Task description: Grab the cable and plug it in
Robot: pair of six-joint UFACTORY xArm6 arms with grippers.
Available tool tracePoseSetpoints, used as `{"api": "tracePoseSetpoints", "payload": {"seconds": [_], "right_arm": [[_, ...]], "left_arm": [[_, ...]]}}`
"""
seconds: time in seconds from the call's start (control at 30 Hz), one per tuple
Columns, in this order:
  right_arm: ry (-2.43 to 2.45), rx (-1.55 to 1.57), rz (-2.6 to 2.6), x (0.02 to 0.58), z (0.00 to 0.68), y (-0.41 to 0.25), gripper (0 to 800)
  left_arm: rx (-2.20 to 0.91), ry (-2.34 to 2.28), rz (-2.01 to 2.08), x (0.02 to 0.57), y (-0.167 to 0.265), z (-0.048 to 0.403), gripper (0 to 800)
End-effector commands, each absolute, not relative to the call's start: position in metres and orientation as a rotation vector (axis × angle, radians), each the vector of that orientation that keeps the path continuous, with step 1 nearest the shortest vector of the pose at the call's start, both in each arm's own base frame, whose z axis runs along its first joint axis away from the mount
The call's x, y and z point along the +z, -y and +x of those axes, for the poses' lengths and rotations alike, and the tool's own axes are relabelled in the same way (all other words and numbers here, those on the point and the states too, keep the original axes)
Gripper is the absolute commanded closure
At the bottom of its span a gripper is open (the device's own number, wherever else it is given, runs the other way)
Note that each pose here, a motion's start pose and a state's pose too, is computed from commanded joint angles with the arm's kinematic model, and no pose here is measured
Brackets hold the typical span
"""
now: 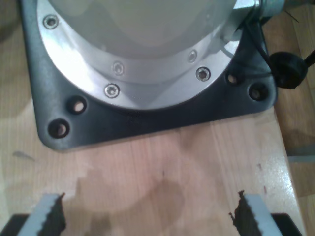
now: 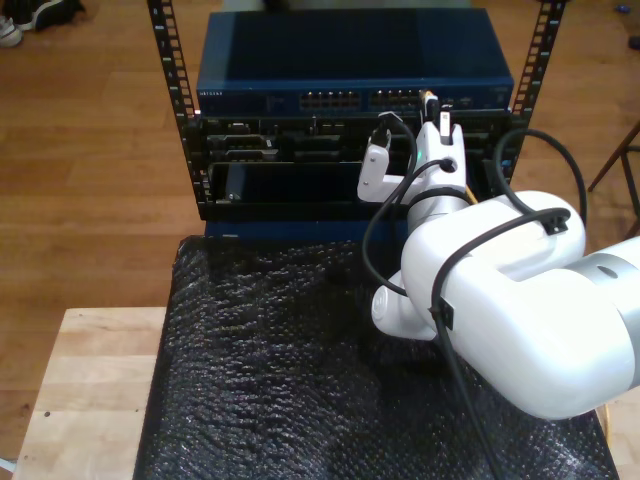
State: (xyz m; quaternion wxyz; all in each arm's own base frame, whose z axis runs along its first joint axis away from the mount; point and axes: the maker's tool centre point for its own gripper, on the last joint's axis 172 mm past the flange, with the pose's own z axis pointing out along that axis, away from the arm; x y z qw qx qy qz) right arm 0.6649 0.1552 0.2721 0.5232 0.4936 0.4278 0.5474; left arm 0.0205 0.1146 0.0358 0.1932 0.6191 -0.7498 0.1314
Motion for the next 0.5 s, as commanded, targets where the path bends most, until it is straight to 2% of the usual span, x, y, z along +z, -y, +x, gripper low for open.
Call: {"api": "tracePoseSetpoints", "payload": {"seconds": [0.5], "right_arm": [[-1.03, 1.318, 1.196, 0.2724, 0.6741, -0.1585, 800]], "left_arm": [[0.368, 2.103, 1.737, 0.0358, -0.1146, 0.0207, 0]]}}
